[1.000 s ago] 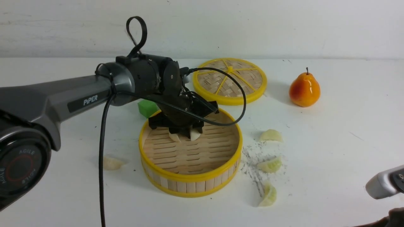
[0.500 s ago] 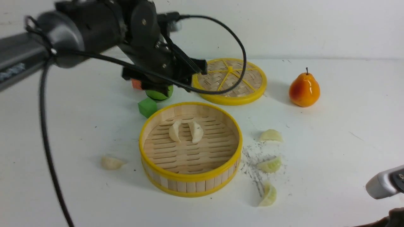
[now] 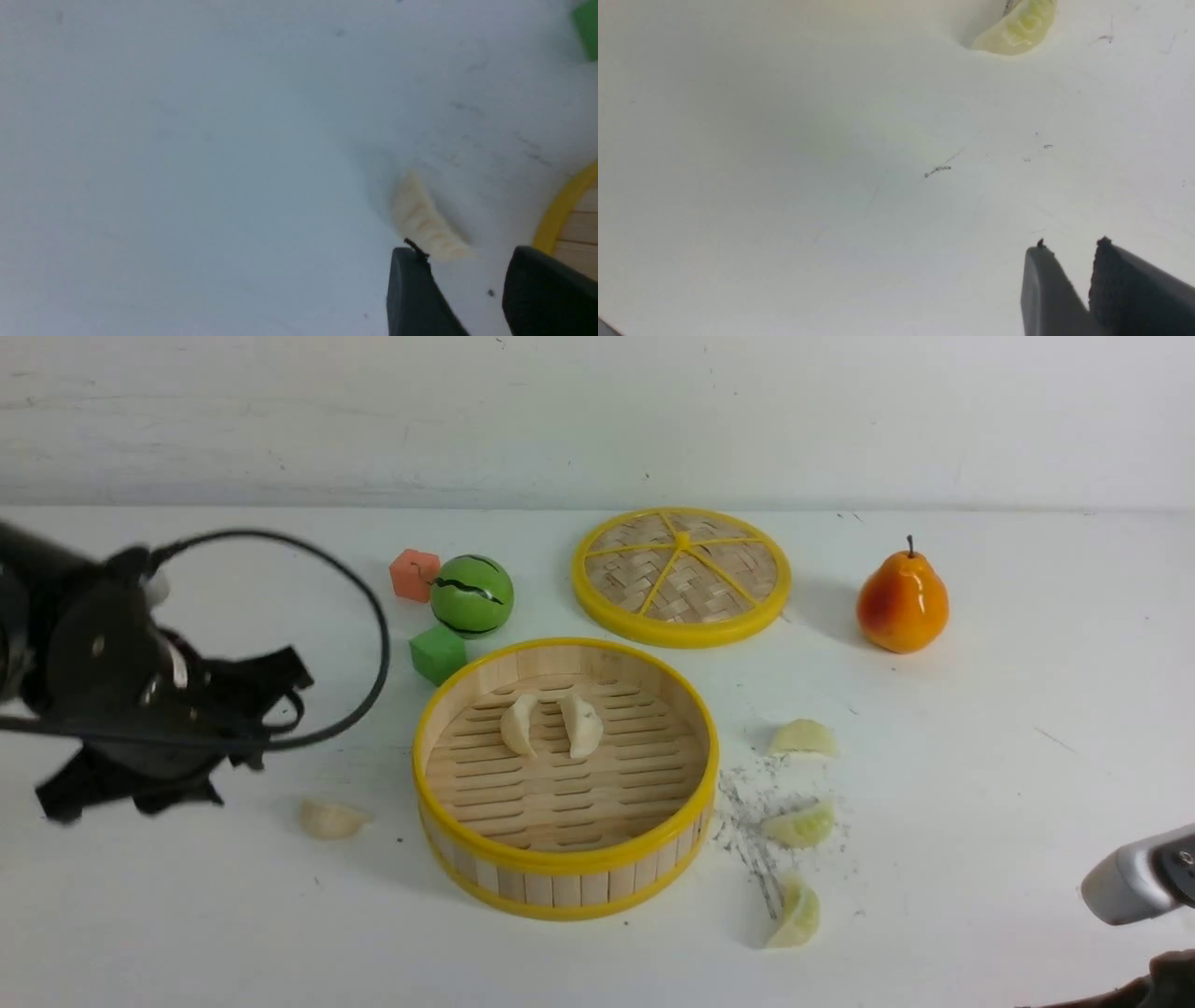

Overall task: Put the dumplings into the steamer on the white table.
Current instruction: 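Reach for and grasp a dumpling on the table with the left gripper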

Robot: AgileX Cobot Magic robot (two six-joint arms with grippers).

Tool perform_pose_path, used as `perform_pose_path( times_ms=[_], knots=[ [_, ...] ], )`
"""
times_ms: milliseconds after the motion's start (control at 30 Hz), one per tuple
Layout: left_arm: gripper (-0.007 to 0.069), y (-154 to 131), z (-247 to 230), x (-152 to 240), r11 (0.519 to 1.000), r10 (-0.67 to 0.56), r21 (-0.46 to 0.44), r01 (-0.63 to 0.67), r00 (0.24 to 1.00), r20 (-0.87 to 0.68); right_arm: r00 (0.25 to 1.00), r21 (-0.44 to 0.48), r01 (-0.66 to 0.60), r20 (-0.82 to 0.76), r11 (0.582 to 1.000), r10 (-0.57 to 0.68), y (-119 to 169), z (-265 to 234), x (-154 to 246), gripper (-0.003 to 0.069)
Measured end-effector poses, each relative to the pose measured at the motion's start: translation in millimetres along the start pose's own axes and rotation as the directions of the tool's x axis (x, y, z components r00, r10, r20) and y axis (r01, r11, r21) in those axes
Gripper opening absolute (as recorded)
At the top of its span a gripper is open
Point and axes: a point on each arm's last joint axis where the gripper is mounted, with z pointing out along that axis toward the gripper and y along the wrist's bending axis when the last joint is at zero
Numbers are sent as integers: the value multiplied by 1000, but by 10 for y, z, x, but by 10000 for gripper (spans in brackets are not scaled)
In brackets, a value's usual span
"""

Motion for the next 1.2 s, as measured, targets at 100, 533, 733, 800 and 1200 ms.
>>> perform_pose_path(
  times_ms=[100, 533, 733, 800, 1200],
  knots=[
    [292, 49, 150, 75, 996, -88, 15, 88, 996, -14, 1000, -1, -8, 11, 1000, 8, 1, 0, -10, 157],
    [479, -266, 650, 49, 998, -58, -21, 56, 996, -65, 1000, -5, -17, 16, 1000, 17, 5, 0, -15, 167],
    [439, -390, 767, 184, 993, 49, -101, -63, 989, -141, 1000, -5, -17, 16, 1000, 17, 5, 0, -15, 167],
    [385, -382, 805, 212, 990, 60, -114, -78, 986, -154, 1000, -6, -17, 15, 1000, 17, 5, 0, -14, 168],
    [50, -362, 774, 156, 958, 202, -169, -232, 964, -175, 1000, -15, -17, -5, 1000, 17, 14, 0, 4, 178]
  ],
)
